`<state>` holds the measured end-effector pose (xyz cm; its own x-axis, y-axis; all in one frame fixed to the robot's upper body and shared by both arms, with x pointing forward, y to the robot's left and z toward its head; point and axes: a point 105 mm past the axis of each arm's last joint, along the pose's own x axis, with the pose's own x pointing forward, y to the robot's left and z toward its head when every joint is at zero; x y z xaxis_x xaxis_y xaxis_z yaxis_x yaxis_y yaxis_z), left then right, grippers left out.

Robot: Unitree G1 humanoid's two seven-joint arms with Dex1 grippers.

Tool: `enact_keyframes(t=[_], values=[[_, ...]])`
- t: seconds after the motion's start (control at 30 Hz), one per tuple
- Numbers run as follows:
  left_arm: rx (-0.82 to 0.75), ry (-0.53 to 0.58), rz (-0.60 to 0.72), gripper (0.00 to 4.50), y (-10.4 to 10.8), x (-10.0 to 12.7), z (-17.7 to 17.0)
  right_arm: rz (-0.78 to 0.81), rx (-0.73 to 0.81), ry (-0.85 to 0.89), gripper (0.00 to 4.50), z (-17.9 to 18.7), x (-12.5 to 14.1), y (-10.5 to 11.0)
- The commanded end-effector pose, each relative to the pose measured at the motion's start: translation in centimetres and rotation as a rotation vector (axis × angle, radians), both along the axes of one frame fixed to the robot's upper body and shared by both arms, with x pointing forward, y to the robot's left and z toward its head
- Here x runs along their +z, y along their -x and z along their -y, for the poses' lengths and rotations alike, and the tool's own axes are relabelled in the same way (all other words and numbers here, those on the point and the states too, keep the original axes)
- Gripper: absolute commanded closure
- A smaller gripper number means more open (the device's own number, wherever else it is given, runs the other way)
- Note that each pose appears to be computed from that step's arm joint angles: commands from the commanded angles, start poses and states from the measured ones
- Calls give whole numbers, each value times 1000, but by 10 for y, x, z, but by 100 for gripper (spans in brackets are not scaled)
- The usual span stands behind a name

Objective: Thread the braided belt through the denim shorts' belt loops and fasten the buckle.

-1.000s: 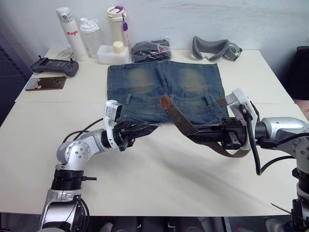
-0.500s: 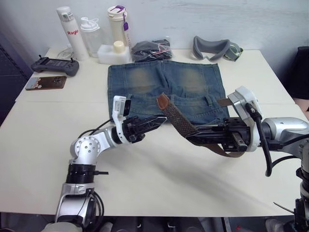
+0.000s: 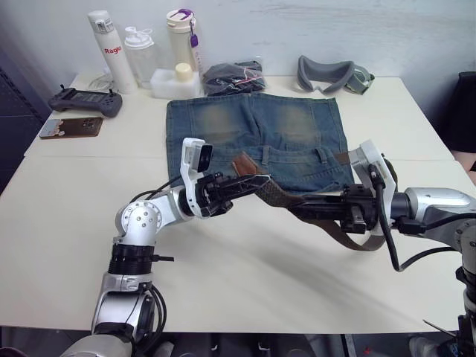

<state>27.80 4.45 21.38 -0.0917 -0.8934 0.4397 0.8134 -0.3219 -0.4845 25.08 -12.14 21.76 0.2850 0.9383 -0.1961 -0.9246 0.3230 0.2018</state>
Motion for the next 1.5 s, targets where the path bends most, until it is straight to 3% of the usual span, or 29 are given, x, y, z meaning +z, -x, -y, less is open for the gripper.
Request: enact_keyframes(t=[0.03, 0.1, 0.2, 0.27, 0.43, 0.57, 0.73, 0.93, 1.1, 1.5], values=[[51, 18, 26, 450, -10, 10, 3, 50, -134, -92, 323, 23, 18, -10], [99, 20, 20, 450, -19, 12, 5, 65, -219, -140, 228, 36, 23, -16], [271, -27, -16, 450, -48, 18, 24, 213, -591, -412, 98, 88, 57, -35], [311, -10, -49, 450, -56, 25, 31, 240, -719, -546, 10, 102, 70, -36], [374, -4, -213, 450, -77, 29, 52, 127, -608, -851, 10, 67, 81, 0], [348, 40, -337, 450, -85, 37, 64, -144, -402, -896, 10, 17, 46, 32], [256, 46, -340, 450, -71, 50, 76, -282, -482, -964, 10, 2, 11, 18], [168, 3, -360, 450, -53, 43, 80, -333, -501, -1058, 10, -9, -10, -1], [216, -10, -387, 450, -54, 34, 78, -270, -488, -1204, 10, -6, 2, -13], [254, -61, -405, 450, -56, 21, 81, -219, -573, -1268, 10, 5, 7, -31]])
